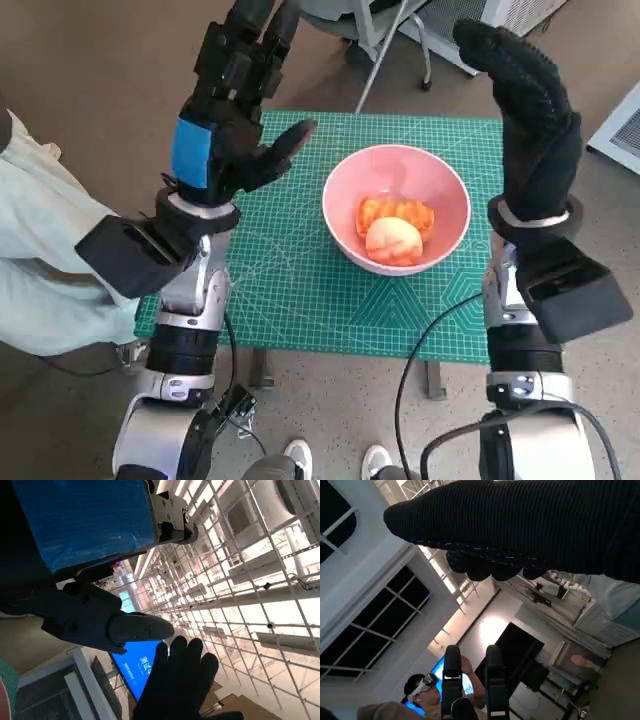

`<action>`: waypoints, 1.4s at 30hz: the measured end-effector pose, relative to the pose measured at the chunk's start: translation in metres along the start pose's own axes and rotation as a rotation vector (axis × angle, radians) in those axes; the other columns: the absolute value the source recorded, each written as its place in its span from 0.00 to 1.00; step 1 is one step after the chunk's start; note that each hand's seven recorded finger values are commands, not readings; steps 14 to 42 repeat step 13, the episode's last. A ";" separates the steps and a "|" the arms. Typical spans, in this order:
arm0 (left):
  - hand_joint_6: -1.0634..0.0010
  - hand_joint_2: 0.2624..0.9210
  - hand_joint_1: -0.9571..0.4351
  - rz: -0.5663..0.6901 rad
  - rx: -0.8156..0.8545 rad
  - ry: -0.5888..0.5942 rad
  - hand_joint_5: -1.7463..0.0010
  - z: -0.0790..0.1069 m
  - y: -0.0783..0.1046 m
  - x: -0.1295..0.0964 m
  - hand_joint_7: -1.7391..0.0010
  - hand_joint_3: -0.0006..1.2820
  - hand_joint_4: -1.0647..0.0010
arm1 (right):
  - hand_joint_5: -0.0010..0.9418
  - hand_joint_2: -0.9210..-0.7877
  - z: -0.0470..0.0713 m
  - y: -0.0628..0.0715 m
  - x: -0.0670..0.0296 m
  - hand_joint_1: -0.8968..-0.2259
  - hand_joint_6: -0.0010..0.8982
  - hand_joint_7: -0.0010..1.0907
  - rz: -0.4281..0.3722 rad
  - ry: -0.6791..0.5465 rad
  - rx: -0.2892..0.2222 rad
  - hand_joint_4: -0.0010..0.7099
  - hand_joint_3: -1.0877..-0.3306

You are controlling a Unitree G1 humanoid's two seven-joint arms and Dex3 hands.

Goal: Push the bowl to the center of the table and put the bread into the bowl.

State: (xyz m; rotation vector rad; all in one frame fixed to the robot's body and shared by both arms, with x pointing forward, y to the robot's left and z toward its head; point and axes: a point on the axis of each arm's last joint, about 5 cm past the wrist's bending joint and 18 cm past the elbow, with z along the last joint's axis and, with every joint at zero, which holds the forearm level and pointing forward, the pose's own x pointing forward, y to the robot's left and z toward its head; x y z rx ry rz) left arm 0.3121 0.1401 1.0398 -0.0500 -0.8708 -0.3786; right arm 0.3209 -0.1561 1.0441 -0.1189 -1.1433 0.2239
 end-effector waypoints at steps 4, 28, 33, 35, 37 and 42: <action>0.80 1.00 0.35 0.009 -0.009 0.003 0.96 0.000 -0.002 -0.001 0.77 0.21 0.75 | 0.00 0.00 0.000 0.000 0.0023 0.53 0.04 0.66 0.004 -0.004 0.002 0.47 0.49; 0.81 1.00 0.35 0.019 -0.023 0.001 0.97 0.001 -0.005 -0.002 0.76 0.20 0.75 | 0.00 0.00 0.001 0.002 0.0038 0.51 0.05 0.65 0.015 -0.001 0.006 0.48 0.50; 0.81 1.00 0.35 0.019 -0.023 0.001 0.97 0.001 -0.005 -0.002 0.76 0.20 0.75 | 0.00 0.00 0.001 0.002 0.0038 0.51 0.05 0.65 0.015 -0.001 0.006 0.48 0.50; 0.81 1.00 0.35 0.019 -0.023 0.001 0.97 0.001 -0.005 -0.002 0.76 0.20 0.75 | 0.00 0.00 0.001 0.002 0.0038 0.51 0.05 0.65 0.015 -0.001 0.006 0.48 0.50; 0.81 1.00 0.35 0.019 -0.023 0.001 0.97 0.001 -0.005 -0.002 0.76 0.20 0.75 | 0.00 0.00 0.001 0.002 0.0038 0.51 0.05 0.65 0.015 -0.001 0.006 0.48 0.50; 0.81 1.00 0.35 0.019 -0.023 0.001 0.97 0.001 -0.005 -0.002 0.76 0.20 0.75 | 0.00 0.00 0.001 0.002 0.0038 0.51 0.05 0.65 0.015 -0.001 0.006 0.48 0.50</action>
